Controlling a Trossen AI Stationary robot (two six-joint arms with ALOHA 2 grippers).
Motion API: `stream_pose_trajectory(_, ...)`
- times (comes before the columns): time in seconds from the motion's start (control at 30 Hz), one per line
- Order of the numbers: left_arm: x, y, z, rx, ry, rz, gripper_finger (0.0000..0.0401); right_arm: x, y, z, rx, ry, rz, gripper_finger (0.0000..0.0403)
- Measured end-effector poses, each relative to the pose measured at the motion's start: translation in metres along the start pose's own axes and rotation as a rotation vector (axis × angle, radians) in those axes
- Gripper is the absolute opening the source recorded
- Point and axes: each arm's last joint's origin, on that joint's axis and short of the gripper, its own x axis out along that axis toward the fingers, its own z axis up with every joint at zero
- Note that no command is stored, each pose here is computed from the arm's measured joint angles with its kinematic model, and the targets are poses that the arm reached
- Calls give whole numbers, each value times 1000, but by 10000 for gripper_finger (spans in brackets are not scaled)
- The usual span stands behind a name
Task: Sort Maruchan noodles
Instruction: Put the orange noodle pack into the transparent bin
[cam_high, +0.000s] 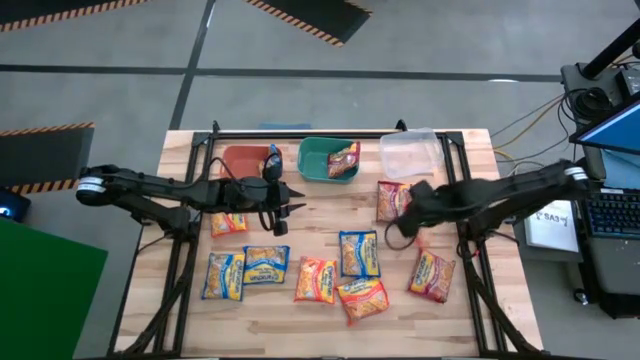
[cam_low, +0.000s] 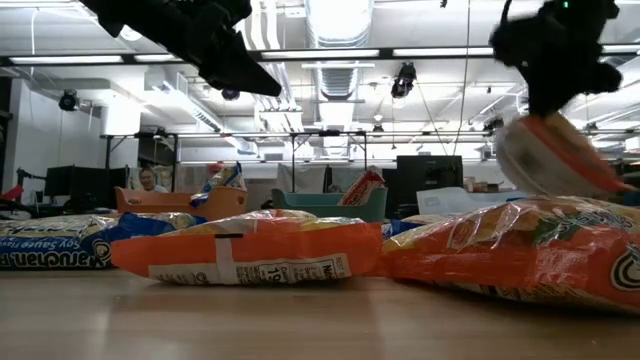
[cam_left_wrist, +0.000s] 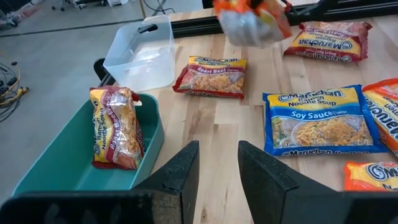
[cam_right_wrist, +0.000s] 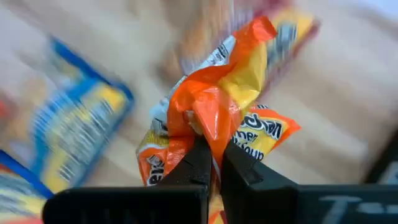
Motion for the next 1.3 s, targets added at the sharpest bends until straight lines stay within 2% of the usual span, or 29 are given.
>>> stream_pose_trajectory(0.1,0,0,0,-1,-3,1,94,-18,-9,9,41,-213,68,9)
stream_pose_trajectory(0.2,0,0,0,-1,-3,0,94,-33,-16,19,70,-457,86,9)
stream_pose_trajectory(0.37,0,0,0,-1,-3,0,94,-49,-27,31,185,-849,-34,9)
stream_pose_trajectory(0.47,0,0,0,-1,-3,0,94,-47,-30,34,252,-985,-122,9)
stream_pose_trajectory(0.57,0,0,0,-1,-3,0,94,-40,-33,39,256,-1004,-187,9)
stream_pose_trajectory(0.77,0,0,0,-1,-3,0,94,-25,-39,56,291,-949,-268,9)
stream_pose_trajectory(0.93,0,0,0,-1,-3,0,94,-12,-37,83,227,-898,-296,9)
stream_pose_trajectory(1.03,0,0,0,-1,-2,0,94,-1,-39,105,139,-863,-299,9)
stream_pose_trajectory(1.13,0,0,0,-1,-2,0,94,11,-49,127,-1,-800,-290,8)
stream_pose_trajectory(1.3,0,0,-2,3,19,-3,94,34,-83,155,-282,-621,-135,8)
